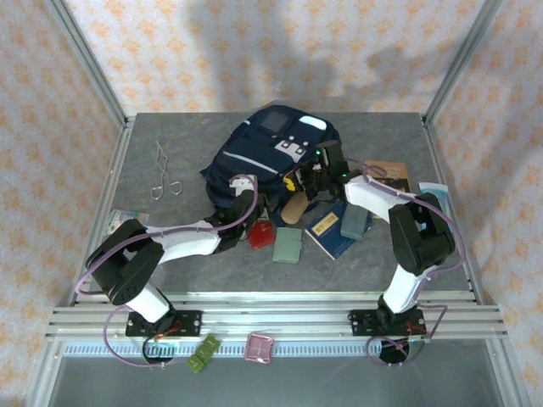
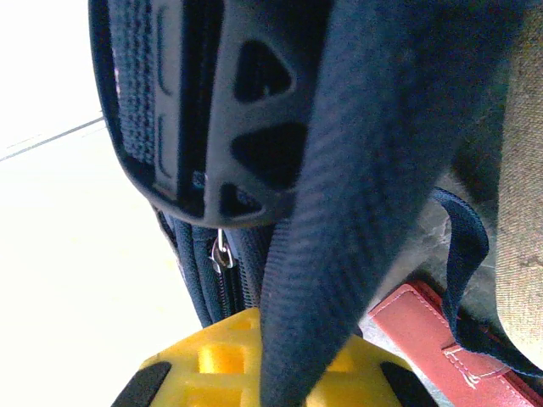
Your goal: Pack books, pencil case, and school supplies into a backpack
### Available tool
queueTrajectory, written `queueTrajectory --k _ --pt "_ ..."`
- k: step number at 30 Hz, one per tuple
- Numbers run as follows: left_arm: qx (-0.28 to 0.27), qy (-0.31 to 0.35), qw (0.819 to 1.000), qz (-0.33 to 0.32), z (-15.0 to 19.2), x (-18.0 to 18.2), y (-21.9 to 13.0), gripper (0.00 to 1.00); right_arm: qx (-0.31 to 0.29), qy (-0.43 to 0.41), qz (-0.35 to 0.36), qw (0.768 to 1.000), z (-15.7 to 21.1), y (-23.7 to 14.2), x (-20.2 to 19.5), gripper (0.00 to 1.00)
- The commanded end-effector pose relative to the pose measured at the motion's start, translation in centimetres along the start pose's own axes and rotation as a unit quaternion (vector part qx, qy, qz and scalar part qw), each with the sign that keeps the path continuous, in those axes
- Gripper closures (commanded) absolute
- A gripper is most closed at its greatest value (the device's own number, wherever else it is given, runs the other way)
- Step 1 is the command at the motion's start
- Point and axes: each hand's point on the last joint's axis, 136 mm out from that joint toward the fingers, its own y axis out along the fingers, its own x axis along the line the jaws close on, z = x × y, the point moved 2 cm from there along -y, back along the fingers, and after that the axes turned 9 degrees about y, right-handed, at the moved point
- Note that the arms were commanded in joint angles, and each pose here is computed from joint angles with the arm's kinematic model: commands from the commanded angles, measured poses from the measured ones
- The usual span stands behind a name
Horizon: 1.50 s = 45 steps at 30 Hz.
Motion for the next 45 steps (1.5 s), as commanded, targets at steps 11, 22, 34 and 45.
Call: queueTrajectory --k 11,22,34,45 --pt "0.030 0.020 0.999 -0.028 0.1 5.2 -2.3 1.00 0.008 -0.061 -0.075 0.995 1.3 -2.8 4.9 1.00" --pt "0.047 0.031 0.983 -0.172 0.4 12.0 -3.5 1.00 -0.051 -0.070 -0.058 0.994 -2.8 -4.9 3.0 1.00" --pt "0.030 0.015 0.999 -0.041 -1.1 8.4 -7.1 1.00 -0.013 -0.150 -0.036 0.988 -3.1 -2.9 4.4 1.00" --pt "0.026 0.022 0.999 0.013 -1.1 4.6 -7.1 0.88 0.012 -0.163 -0.016 0.986 -4.9 -0.2 4.7 1.00"
